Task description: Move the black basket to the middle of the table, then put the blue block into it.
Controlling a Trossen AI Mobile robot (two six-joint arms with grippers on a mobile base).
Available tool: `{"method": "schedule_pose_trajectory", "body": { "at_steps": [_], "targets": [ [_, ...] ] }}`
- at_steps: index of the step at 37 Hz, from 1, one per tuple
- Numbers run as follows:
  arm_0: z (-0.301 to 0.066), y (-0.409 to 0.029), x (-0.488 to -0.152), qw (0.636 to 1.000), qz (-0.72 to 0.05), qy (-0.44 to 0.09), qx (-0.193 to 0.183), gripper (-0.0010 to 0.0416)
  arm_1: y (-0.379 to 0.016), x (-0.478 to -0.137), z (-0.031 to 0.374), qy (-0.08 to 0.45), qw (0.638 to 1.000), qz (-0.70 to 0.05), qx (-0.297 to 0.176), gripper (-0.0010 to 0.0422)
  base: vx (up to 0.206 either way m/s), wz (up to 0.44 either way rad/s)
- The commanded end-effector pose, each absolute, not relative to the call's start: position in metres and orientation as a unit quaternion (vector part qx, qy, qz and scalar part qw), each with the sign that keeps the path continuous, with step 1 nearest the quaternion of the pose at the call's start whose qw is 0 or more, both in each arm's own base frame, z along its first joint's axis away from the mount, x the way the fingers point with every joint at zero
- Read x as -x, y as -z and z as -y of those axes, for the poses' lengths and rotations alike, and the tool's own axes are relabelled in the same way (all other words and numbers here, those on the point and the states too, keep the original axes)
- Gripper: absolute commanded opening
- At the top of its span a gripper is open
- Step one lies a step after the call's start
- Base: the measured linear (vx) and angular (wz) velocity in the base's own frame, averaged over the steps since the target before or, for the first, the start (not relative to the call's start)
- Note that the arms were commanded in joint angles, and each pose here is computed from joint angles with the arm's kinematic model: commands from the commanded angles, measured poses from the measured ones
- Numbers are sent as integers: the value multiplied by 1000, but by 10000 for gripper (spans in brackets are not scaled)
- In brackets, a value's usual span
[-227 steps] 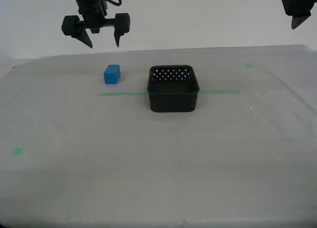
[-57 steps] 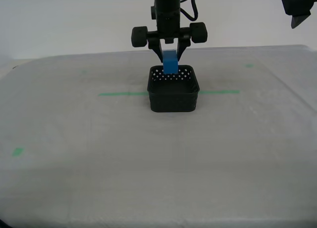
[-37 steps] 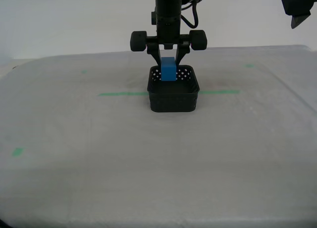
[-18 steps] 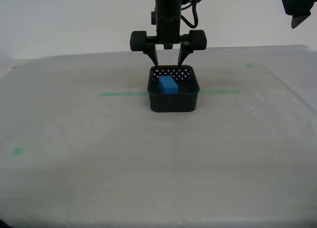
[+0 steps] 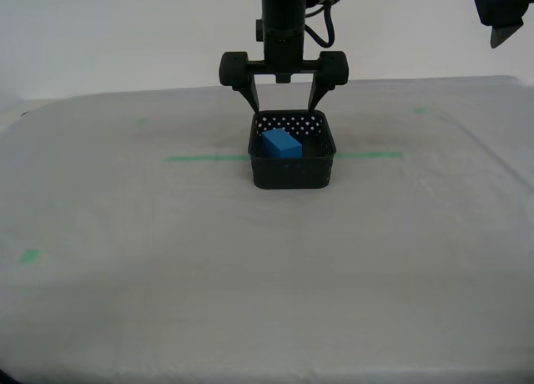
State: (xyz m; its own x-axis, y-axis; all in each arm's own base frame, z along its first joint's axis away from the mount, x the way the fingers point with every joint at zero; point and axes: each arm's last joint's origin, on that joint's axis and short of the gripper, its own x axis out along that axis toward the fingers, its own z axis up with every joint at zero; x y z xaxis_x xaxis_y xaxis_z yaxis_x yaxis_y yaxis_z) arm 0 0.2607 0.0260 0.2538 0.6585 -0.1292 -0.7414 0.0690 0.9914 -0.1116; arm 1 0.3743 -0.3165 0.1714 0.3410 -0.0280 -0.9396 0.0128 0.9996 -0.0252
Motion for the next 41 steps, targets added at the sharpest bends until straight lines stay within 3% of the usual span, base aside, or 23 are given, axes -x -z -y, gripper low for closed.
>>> {"method": "schedule_pose_trajectory", "body": {
  "at_steps": [1, 15, 31, 41],
  "targets": [
    [-26, -254, -261, 910, -409, 55, 38, 398, -172, -374, 317, 24, 816, -577, -2, 395, 0, 0],
    [-26, -254, -261, 910, -409, 55, 38, 399, -189, -377, 307, 62, 817, -571, -39, 400, 0, 0],
    [-26, -254, -261, 910, -409, 55, 38, 398, -221, -381, 272, 47, 823, -565, -32, 401, 0, 0],
    [-26, -254, -261, 910, -408, 55, 38, 399, -227, -369, 225, 33, 838, -545, -10, 401, 0, 0]
  ]
}}
